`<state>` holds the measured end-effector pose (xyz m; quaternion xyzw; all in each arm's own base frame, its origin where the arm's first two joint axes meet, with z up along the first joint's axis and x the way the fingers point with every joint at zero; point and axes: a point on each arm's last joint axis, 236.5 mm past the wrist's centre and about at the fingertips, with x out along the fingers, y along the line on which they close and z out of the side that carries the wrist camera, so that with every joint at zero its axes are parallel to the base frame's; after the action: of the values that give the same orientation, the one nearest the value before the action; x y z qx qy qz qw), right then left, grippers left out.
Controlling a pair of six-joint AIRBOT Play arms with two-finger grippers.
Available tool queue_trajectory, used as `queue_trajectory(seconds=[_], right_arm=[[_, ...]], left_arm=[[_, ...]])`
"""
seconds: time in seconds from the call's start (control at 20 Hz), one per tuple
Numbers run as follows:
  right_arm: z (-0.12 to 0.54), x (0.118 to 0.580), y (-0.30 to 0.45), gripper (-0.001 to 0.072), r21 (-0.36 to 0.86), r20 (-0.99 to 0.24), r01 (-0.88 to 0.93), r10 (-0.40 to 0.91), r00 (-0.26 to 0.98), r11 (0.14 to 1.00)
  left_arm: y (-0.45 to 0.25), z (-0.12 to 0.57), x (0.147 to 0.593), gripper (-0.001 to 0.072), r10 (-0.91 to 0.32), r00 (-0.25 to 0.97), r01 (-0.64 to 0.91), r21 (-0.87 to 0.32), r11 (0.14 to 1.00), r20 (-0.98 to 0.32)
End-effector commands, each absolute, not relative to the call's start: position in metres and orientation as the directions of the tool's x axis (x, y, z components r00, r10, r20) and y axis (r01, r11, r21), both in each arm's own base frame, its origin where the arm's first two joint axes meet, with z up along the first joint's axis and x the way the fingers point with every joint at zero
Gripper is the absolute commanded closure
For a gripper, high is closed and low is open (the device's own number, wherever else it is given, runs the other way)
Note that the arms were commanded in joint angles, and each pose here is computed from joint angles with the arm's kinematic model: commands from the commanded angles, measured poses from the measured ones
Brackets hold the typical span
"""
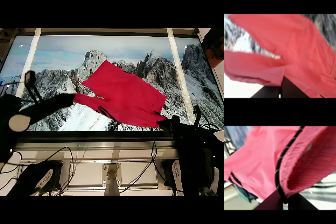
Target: Fold the clothes and pants, and hang the long-sleeved shirts on hangers.
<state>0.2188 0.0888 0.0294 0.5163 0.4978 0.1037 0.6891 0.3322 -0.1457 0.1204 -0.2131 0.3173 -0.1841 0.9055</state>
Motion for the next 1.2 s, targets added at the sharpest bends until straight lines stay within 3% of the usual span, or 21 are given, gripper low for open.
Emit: queue_trajectory(seconds=[0.0, 0.25, 0.45, 0.6, 0.65, 0.7, 0.75, 0.8, 0.9, 1.05, 1.1, 1.15], right_arm=[[0.046, 0.251, 0.066, 0.07, 0.827, -0.562, 0.383, 0.581, 0.589, 0.412], [0.038, 0.312, 0.015, 0.0699, 0.808, -0.589, 0.445, 0.495, 0.639, 0.387], [0.027, 0.368, -0.02, 0.0699, 0.832, -0.554, 0.459, 0.454, 0.698, 0.311], [0.012, 0.424, -0.038, 0.0697, 0.837, -0.546, 0.475, 0.361, 0.756, 0.271], [0.007, 0.447, -0.051, 0.0677, 0.837, -0.543, 0.483, 0.275, 0.794, 0.257], [0.003, 0.47, -0.07, 0.0477, 0.831, -0.541, 0.495, 0.159, 0.826, 0.255], [0.0, 0.487, -0.083, 0.0236, 0.82, -0.538, 0.501, 0.074, 0.84, 0.276], [0.0, 0.501, -0.092, 0.0159, 0.809, -0.532, 0.503, 0.018, 0.846, 0.304], [0.002, 0.52, -0.093, 0.0159, 0.795, -0.535, 0.483, 0.049, 0.843, 0.368], [-0.001, 0.511, -0.091, 0.0159, 0.744, -0.612, 0.445, 0.242, 0.753, 0.499], [-0.005, 0.496, -0.092, 0.0159, 0.73, -0.647, 0.443, 0.317, 0.693, 0.521], [-0.012, 0.476, -0.094, 0.0159, 0.709, -0.687, 0.446, 0.391, 0.613, 0.546]], left_arm=[[-0.157, 0.154, 0.403, 0.0706, -0.436, 0.795, 0.249, -0.43, 0.868, -0.421], [-0.231, 0.134, 0.518, 0.0705, -0.474, 0.776, 0.317, -0.394, 0.863, -0.415], [-0.285, 0.101, 0.572, 0.0706, -0.51, 0.753, 0.376, -0.365, 0.852, -0.416], [-0.288, 0.09, 0.612, 0.0705, -0.474, 0.811, 0.35, -0.364, 0.863, -0.344], [-0.284, 0.093, 0.628, 0.0702, -0.438, 0.856, 0.326, -0.37, 0.87, -0.275], [-0.277, 0.099, 0.641, 0.0686, -0.394, 0.897, 0.297, -0.388, 0.872, -0.199], [-0.269, 0.105, 0.65, 0.0522, -0.351, 0.927, 0.276, -0.389, 0.879, -0.134], [-0.266, 0.108, 0.653, 0.0379, -0.332, 0.937, 0.269, -0.387, 0.882, -0.107], [-0.266, 0.101, 0.65, 0.0345, -0.354, 0.922, 0.272, -0.391, 0.879, -0.155], [-0.268, 0.079, 0.619, 0.0336, -0.473, 0.795, 0.292, -0.444, 0.847, -0.38], [-0.266, 0.074, 0.602, 0.0221, -0.513, 0.726, 0.302, -0.458, 0.836, -0.457], [-0.263, 0.072, 0.586, 0.0196, -0.539, 0.668, 0.312, -0.464, 0.829, -0.513]])
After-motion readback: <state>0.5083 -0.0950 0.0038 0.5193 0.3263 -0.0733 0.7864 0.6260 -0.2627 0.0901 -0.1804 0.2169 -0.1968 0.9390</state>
